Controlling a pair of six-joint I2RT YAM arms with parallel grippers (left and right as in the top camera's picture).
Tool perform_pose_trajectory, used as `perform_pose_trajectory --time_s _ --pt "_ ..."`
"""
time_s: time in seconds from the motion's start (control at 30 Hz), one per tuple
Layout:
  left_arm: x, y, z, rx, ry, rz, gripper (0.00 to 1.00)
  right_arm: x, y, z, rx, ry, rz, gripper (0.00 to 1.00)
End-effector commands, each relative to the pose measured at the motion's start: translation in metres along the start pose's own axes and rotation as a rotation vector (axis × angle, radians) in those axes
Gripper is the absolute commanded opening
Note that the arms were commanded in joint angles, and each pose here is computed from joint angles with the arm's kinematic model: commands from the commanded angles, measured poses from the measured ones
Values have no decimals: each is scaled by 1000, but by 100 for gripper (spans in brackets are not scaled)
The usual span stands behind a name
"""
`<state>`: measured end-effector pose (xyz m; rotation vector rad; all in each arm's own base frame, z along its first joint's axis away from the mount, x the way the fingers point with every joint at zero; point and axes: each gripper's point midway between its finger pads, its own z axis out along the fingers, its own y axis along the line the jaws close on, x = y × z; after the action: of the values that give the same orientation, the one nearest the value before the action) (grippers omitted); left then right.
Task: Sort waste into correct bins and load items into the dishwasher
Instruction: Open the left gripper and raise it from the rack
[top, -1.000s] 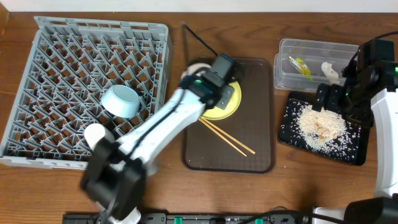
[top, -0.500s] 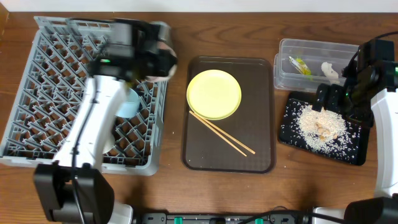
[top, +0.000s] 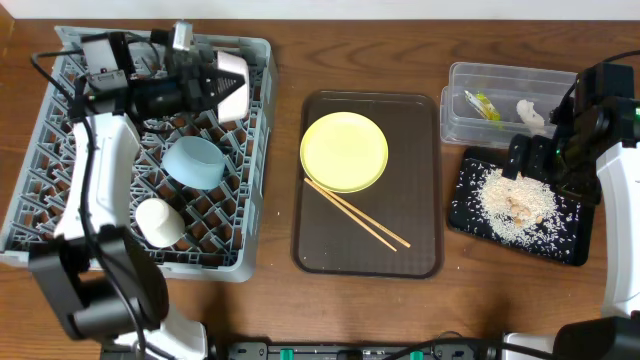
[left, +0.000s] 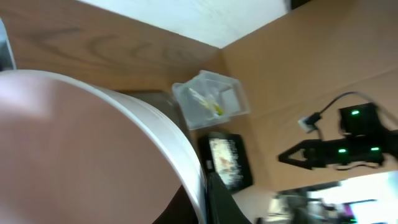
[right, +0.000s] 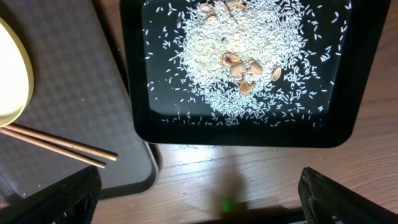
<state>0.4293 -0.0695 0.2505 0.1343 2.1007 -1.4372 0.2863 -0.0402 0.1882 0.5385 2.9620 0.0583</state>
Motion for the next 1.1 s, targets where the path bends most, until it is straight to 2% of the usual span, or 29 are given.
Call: perform_pose_trajectory --time_s 0.0,0.17,0.53,0.6,0.63,0.73,0.77,0.87,0.93,1.07 --pt "0 4 -6 147 10 -76 8 -3 -1 -6 4 -24 13 99" --pt "3 32 -9 190 7 -156 8 -3 -1 -6 4 -21 13 99" --pt "10 95 -23 162 -36 -300 8 0 -2 -6 7 -10 13 99" --pt "11 104 -27 155 -48 -316 16 0 -2 -6 7 -10 13 99" --pt "11 108 -30 152 -54 -323 23 0 -2 -6 7 -10 13 99" --pt "11 115 -37 141 -72 -338 25 0 -2 -6 7 -10 13 99" --pt "10 117 -40 138 -78 -339 29 0 -2 -6 7 -9 13 99" --pt "9 124 -48 108 -96 -345 55 1 -2 -6 8 -6 13 99" --pt "10 133 -54 64 -107 -378 67 1 -2 -6 8 -5 13 99" --pt "15 160 -74 -68 -144 -464 76 4 -3 -6 10 4 13 99"
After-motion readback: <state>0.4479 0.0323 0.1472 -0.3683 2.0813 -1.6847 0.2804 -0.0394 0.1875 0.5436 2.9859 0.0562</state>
